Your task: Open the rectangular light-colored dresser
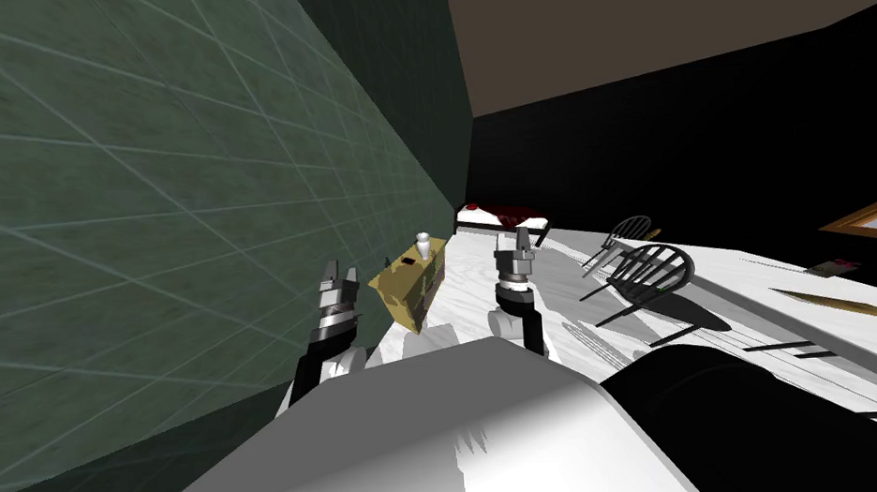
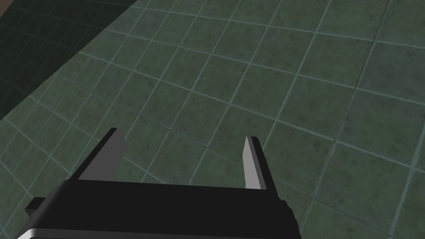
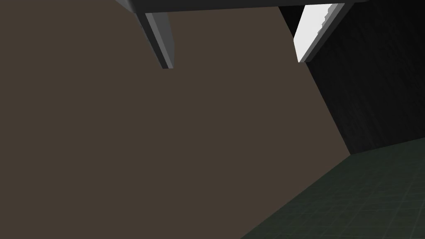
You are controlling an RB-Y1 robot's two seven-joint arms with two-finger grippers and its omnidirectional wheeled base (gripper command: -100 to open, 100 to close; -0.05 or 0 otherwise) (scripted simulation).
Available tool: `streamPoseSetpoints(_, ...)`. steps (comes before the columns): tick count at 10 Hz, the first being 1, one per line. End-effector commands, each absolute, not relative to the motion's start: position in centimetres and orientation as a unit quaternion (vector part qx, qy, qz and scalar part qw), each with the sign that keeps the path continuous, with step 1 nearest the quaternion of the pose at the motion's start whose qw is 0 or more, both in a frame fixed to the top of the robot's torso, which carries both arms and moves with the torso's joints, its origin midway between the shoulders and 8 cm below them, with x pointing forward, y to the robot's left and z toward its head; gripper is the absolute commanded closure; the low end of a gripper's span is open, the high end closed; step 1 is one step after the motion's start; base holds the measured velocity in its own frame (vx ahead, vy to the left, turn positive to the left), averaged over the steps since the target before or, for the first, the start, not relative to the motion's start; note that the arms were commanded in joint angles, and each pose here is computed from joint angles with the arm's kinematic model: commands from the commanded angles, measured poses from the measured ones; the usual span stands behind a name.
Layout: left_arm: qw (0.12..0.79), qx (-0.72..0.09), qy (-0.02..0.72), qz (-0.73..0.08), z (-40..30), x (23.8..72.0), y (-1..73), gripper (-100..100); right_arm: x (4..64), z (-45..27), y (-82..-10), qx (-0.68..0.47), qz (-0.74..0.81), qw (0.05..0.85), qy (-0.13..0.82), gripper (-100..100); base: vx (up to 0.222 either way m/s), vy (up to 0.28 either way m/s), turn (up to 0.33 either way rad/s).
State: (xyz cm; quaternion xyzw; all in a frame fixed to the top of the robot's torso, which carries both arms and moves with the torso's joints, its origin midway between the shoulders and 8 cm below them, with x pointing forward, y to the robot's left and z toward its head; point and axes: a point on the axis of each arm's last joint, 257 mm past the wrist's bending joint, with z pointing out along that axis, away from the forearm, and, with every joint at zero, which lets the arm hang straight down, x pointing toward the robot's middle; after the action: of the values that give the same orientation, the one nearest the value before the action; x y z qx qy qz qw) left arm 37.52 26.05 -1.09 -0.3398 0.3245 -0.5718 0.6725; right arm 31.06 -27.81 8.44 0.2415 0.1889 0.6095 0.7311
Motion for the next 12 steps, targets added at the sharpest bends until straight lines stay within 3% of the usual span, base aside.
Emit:
streamPoseSetpoints(1, 0.673, -0.34, 0.325, -0.572, -1.1, 37.5, 26.0, 0, 31.1, 8.4, -27.8, 0.241, 0.61, 0.731, 0.189, 0, 0.0, 0.0, 0.0)
streamPoseSetpoints(9, 0.673, -0.34, 0.324, -0.572, -1.1, 37.5, 26.0, 0, 31.1, 8.5, -27.8, 0.241, 0.61, 0.731, 0.189, 0, 0.0, 0.0, 0.0)
streamPoseSetpoints(10, 0.671, -0.333, 0.342, -0.567, -1.8, 37.8, 26.1, -100, 31.1, 8.5, -27.8, 0.241, 0.61, 0.731, 0.189, 0, 0.042, -0.039, 0.041)
streamPoseSetpoints(12, 0.668, -0.334, 0.364, -0.557, -3.5, 38.4, 26.7, -100, 31.1, 8.4, -27.8, 0.242, 0.609, 0.731, 0.189, 0, 0.125, -0.108, 0.098)
